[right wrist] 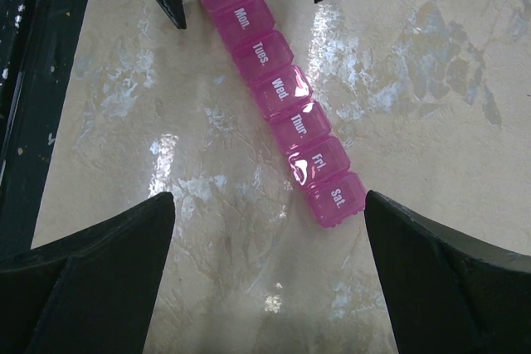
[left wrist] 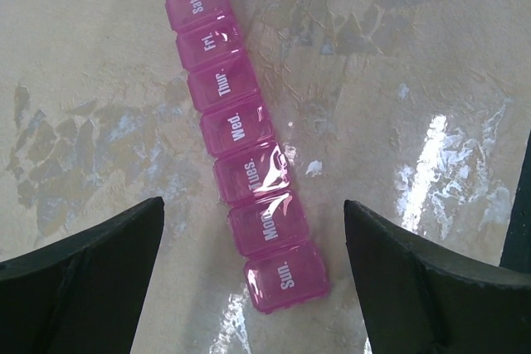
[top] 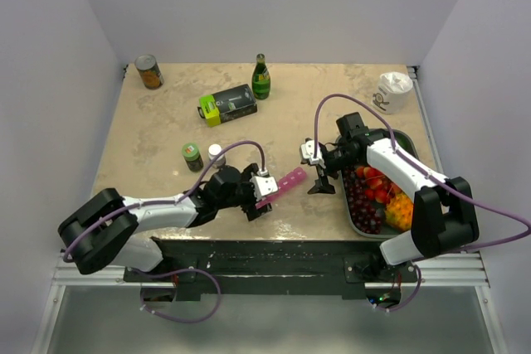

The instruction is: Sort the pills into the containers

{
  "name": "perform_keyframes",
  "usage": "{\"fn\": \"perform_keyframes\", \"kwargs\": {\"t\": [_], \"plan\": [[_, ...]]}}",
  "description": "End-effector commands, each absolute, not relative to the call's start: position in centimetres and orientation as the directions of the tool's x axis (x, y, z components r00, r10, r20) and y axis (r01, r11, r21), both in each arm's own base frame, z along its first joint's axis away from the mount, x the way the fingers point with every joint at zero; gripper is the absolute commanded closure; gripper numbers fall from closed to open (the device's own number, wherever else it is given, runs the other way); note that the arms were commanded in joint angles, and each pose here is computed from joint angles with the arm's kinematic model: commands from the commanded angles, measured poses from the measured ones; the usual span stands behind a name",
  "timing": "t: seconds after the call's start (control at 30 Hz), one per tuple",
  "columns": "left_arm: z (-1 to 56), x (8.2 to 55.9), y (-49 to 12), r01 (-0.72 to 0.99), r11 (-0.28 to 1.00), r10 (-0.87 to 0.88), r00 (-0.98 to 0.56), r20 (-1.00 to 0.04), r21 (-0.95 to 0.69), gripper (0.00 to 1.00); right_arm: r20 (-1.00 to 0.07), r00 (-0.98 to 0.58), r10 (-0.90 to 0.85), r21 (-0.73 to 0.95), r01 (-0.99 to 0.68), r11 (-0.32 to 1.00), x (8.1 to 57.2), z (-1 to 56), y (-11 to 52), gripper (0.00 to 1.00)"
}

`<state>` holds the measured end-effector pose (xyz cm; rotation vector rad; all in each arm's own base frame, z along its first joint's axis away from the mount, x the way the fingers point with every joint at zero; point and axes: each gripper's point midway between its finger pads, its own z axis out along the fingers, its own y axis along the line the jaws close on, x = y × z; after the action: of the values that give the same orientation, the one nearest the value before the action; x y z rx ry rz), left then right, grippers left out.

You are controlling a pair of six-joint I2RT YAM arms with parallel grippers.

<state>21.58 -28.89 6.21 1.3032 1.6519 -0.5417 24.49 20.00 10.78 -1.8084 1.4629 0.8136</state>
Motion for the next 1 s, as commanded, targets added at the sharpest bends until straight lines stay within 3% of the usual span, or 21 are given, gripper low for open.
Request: {"fn": "perform_keyframes", "kwargs": {"t": [0.0,0.6,0.7,0.83,0.97], "plan": [[8.9,23.2,-31.2,0.904,0.339,0.443,0.09,-0.892,0.26,0.07,-0.802,0.195,-0.564,-0.124,-0.979,-0.163,24.7,10.5,20.0,0.01],[5.5,23.5,-31.9,0.862,0.332,0.589,0.129,-0.798,0.384,0.28,-0.803,0.191,-0.564,-0.118,-0.98,-0.163,24.6,10.6,20.0,0.01],[5.3,24.0,-31.5,0.838,0.352,0.617,0.127,-0.777,0.417,0.36,-0.802,0.191,-0.566,-0.118,-0.98,-0.163,24.6,10.5,20.0,0.01],[5.3,24.1,-31.2,0.827,0.358,0.631,0.13,-0.765,0.435,0.6,-0.802,0.19,-0.566,-0.116,-0.979,-0.165,24.5,10.5,20.0,0.01],[5.3,23.9,-31.0,0.828,0.354,0.631,0.131,-0.765,0.434,0.75,-0.801,0.193,-0.566,-0.119,-0.979,-0.165,24.5,10.6,20.0,0.01]]}}
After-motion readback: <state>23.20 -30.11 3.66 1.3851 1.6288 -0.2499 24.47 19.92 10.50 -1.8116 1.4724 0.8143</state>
